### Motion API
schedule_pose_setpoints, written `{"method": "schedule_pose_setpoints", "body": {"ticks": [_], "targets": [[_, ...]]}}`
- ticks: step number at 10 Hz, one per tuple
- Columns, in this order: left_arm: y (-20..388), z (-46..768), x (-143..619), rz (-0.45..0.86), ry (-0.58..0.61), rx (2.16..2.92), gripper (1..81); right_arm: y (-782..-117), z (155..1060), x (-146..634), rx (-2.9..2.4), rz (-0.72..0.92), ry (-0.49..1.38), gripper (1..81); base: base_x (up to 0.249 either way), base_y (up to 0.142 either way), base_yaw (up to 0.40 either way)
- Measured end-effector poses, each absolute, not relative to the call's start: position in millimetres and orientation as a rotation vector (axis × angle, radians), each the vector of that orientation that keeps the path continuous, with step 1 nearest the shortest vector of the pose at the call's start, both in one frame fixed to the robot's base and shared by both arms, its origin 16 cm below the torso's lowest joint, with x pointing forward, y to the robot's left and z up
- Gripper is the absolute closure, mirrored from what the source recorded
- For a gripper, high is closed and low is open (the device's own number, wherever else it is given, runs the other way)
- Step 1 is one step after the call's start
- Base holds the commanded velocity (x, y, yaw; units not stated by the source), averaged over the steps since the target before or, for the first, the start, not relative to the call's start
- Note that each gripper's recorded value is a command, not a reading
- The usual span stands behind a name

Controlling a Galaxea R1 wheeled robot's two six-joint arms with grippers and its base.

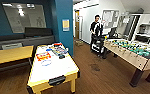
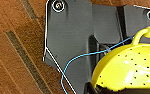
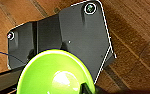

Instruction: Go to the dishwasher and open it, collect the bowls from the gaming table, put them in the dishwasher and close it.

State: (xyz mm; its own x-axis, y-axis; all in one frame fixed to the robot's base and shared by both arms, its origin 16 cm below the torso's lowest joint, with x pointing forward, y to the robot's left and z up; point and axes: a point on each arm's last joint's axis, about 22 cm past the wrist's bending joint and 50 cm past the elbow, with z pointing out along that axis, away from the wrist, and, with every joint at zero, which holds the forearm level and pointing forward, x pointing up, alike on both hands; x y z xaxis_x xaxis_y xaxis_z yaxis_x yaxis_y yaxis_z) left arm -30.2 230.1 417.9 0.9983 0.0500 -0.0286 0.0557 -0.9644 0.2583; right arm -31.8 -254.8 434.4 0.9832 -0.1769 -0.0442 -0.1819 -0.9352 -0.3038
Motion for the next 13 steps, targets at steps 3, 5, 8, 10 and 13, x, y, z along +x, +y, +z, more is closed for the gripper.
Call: {"method": "schedule_pose_setpoints", "body": {"ticks": [3, 5, 8, 10, 13], "targets": [[229.4, 417.9, -29.7, -0.03, 0.077, 2.878, 81.1, -254.8, 434.4, -31.8, -2.818, 0.023, 0.261, 81.1, 0.0, 0.0, -0.396], [228.4, 417.9, -29.6, -0.03, 0.077, 2.876, 81.1, -256.5, 434.0, -33.0, -2.822, 0.024, 0.261, 81.1, 0.0, 0.0, -0.396], [228.2, 417.9, -29.8, -0.032, 0.077, 2.876, 81.1, -258.9, 433.2, -33.3, -2.828, 0.024, 0.261, 81.1, 0.0, 0.0, -0.396], [225.0, 418.0, -29.7, -0.031, 0.077, 2.872, 81.1, -255.0, 432.8, -33.6, -2.825, 0.025, 0.261, 81.1, 0.0, 0.0, -0.396], [223.7, 418.1, -29.7, -0.031, 0.077, 2.871, 81.1, -250.6, 432.7, -34.5, -2.821, 0.027, 0.262, 81.1, 0.0, 0.0, -0.396]]}}
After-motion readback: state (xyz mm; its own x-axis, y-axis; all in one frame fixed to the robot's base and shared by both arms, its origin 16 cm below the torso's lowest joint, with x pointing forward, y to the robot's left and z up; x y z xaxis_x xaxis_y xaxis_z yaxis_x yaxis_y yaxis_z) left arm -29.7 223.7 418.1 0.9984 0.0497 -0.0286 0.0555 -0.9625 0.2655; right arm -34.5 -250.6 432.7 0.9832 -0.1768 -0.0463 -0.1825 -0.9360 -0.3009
